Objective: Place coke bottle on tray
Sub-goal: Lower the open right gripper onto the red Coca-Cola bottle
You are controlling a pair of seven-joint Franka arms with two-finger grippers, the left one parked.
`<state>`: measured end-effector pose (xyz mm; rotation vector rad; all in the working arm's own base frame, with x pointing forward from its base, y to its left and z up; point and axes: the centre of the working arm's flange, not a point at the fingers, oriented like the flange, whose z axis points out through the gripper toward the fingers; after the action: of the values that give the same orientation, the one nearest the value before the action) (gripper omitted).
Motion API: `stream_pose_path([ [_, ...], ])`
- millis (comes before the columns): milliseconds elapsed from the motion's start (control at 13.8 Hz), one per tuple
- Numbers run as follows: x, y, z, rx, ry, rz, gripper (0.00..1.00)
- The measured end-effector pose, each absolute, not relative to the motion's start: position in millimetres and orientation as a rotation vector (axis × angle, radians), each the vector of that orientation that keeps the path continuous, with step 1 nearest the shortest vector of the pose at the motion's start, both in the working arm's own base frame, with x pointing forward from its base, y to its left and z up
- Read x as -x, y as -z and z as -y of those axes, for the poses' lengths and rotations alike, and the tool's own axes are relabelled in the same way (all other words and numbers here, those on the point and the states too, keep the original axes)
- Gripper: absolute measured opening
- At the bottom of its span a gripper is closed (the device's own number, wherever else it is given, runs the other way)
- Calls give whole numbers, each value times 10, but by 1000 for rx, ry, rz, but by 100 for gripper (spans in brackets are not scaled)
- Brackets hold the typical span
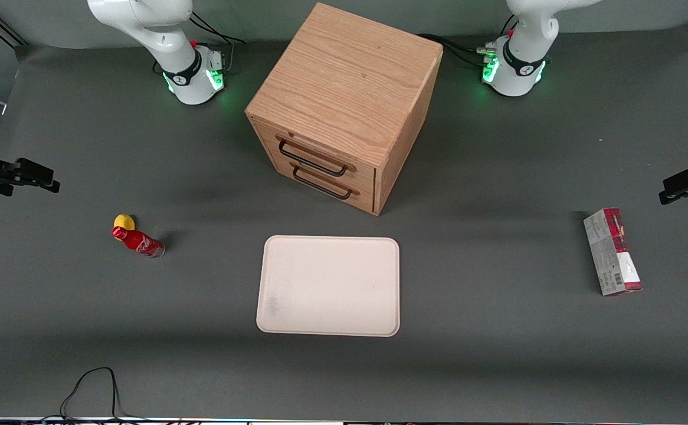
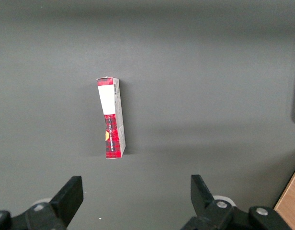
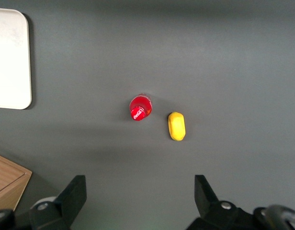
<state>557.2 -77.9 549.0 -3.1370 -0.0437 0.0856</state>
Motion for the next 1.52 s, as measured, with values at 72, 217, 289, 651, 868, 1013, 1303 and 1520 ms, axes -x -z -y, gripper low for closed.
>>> stream_pose_path([
  [72, -5573, -5346, 773, 3136, -89, 46, 100],
  [217, -5562, -5064, 760, 3136, -91, 49, 100],
  [289, -5555, -4932, 754, 3137, -85, 51, 100],
  [651, -5541, -4300, 628, 3144, -36, 85, 100],
  [868, -5605, -4030, 632, 3150, -26, 86, 100],
  [1013, -5662, -3861, 636, 3154, -23, 86, 100],
  [1303, -5672, -3505, 629, 3143, 4, 63, 100],
  [1520, -5634, -3304, 626, 3146, 4, 62, 100],
])
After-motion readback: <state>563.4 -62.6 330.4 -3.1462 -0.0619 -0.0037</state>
